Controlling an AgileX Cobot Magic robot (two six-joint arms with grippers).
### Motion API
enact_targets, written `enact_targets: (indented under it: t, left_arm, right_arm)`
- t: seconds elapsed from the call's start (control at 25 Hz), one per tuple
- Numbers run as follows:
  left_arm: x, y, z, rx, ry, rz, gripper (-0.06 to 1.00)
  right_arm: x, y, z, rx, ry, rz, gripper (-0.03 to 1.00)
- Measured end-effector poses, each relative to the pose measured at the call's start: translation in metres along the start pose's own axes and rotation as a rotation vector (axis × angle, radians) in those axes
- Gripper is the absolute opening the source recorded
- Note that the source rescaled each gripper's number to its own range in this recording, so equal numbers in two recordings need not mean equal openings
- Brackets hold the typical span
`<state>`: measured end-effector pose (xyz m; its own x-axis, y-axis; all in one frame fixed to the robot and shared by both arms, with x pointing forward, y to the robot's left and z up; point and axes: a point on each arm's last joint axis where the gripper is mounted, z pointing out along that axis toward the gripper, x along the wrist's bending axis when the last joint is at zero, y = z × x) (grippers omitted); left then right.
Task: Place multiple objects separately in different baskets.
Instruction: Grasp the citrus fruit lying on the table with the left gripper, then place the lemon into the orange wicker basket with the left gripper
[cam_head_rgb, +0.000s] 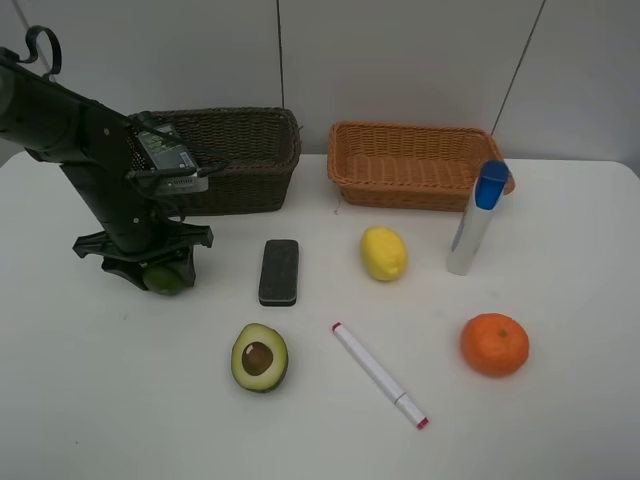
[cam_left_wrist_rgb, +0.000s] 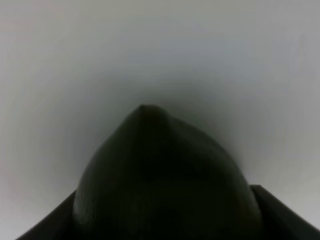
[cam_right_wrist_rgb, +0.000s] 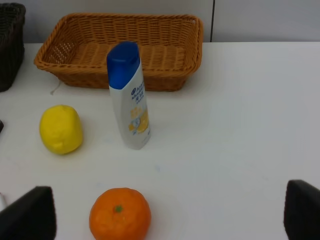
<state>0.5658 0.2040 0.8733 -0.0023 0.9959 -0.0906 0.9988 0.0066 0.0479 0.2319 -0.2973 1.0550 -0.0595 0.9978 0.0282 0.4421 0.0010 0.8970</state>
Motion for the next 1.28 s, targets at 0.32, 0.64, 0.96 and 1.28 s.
enact_targets:
  t: [0.32, 0.64, 0.96, 1.28]
  left_arm:
    - [-0.018, 0.020, -0.093, -0.068, -0.065, 0.088, 0.51]
    - [-0.119, 0.080, -0.149, -0.342, -0.234, 0.317, 0.51]
    - [-0.235, 0.118, -0.087, -0.461, -0.337, 0.484, 0.51]
    - [-0.249, 0.145, -0.020, -0.555, -0.368, 0.453, 0.90]
  right_arm:
    - [0.000, 0.000, 0.000, 0.000, 0.000, 0.000, 1.00]
    - [0.000, 0.000, 0.000, 0.000, 0.000, 0.000, 1.00]
    - [0.000, 0.000, 0.000, 0.000, 0.000, 0.000, 1.00]
    - [0.000, 0.000, 0.000, 0.000, 0.000, 0.000, 1.00]
